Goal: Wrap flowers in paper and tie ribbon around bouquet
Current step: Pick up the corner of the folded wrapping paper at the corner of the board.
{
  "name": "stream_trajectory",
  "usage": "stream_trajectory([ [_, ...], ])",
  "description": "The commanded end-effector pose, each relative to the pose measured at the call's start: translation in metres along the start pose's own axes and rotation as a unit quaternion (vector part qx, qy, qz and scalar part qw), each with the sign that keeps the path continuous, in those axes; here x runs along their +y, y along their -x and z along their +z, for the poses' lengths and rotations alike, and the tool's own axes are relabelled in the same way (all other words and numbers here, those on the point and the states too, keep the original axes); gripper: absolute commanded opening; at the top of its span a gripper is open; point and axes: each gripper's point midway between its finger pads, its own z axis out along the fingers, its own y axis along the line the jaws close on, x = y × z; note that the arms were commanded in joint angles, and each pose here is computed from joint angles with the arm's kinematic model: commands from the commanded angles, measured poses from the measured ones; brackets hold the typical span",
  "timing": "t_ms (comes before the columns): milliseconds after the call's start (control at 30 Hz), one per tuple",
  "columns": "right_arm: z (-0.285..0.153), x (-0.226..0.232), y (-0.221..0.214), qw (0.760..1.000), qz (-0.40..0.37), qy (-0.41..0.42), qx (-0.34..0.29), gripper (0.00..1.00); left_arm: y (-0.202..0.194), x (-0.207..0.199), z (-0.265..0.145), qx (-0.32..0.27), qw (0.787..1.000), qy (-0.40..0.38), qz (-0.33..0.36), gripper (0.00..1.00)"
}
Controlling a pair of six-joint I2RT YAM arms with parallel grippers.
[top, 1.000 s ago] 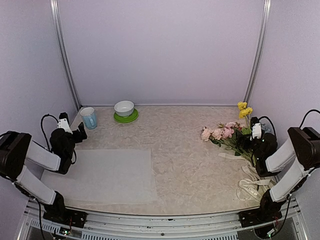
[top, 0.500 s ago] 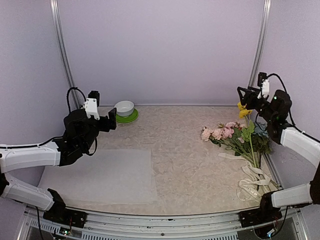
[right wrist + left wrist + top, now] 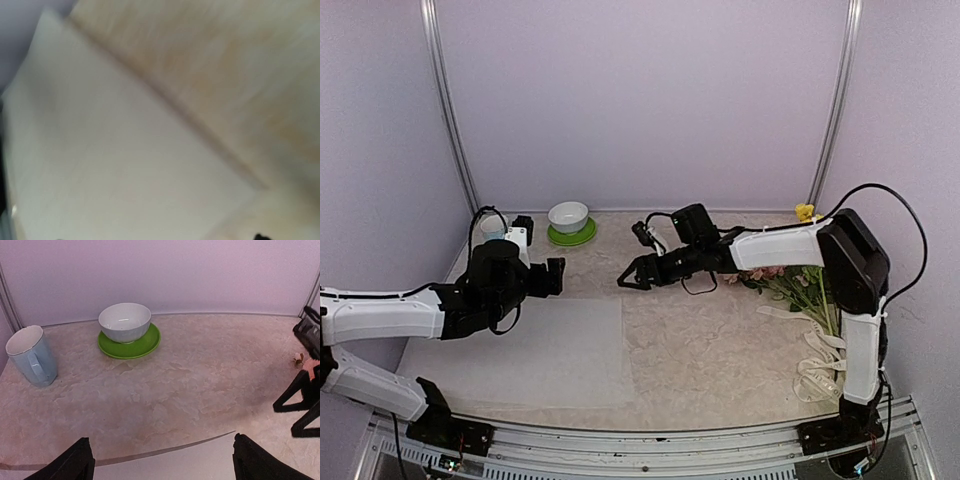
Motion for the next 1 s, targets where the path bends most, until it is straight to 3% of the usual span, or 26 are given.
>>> stream_trajectory([
  [0,0.029,0.017,-0.027,0.994,0.054,0.06,0.077,0.79,-0.008,0.005,0.001,0.012,1.0,0.023,-0.017,0.95],
  [100,0.041,0.006,-0.042,0.991,0.082,0.054,0.086,0.73,-0.011,0.007,0.002,0.014,0.999,0.03,-0.013,0.96],
  [233,0.058,0.003,-0.07,0.984,0.102,0.071,0.129,0.5,-0.012,0.007,0.006,0.018,0.999,0.036,-0.004,0.97],
  [533,0.066,-0.004,-0.085,0.98,0.112,0.066,0.148,0.5,-0.009,0.006,0.007,0.017,0.999,0.042,0.002,0.98],
  [700,0.073,0.001,-0.085,0.978,0.114,0.088,0.149,0.41,-0.011,0.008,0.007,0.017,0.999,0.046,0.007,0.98],
  [967,0.084,0.011,-0.077,0.977,0.113,0.121,0.138,0.37,-0.012,0.011,0.007,0.019,0.998,0.053,0.012,0.98],
])
